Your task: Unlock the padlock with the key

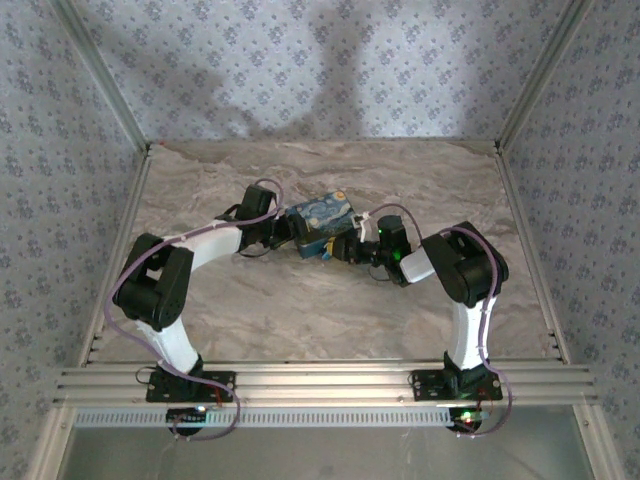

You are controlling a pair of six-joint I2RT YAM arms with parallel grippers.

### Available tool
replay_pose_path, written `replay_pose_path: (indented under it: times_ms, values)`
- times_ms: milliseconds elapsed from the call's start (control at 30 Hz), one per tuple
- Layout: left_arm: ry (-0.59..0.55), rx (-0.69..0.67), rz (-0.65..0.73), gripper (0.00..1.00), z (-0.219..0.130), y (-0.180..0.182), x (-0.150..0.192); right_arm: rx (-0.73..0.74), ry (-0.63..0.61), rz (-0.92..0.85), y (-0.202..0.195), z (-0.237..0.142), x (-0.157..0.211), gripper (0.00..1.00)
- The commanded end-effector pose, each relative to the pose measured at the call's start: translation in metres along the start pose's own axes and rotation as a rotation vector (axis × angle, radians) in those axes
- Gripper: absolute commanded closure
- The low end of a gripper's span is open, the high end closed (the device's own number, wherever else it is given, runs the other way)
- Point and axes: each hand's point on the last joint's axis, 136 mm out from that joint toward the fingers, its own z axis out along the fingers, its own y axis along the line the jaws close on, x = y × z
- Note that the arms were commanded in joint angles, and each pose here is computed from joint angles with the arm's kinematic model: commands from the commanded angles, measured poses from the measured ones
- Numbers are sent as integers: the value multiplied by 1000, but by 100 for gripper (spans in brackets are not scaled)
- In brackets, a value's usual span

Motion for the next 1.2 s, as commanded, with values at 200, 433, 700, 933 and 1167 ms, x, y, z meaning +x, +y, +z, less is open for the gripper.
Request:
replay_pose_path:
  times_ms: [200, 433, 700, 933, 1167]
  values:
    - [38, -47, -19, 44, 0, 11, 17, -15, -19, 5, -3, 11, -6, 67]
    - [40, -50, -21, 44, 0, 12, 17, -49, -29, -3, 3, 12, -8, 69]
    - [36, -49, -20, 44, 0, 11, 16, -42, -39, 6, -1, 4, -4, 75]
    - [37, -53, -19, 44, 0, 12, 17, -29, -37, 22, -4, 4, -3, 89]
    - [36, -57, -16, 44, -1, 12, 17, 1, -63, 47, -10, -3, -7, 96]
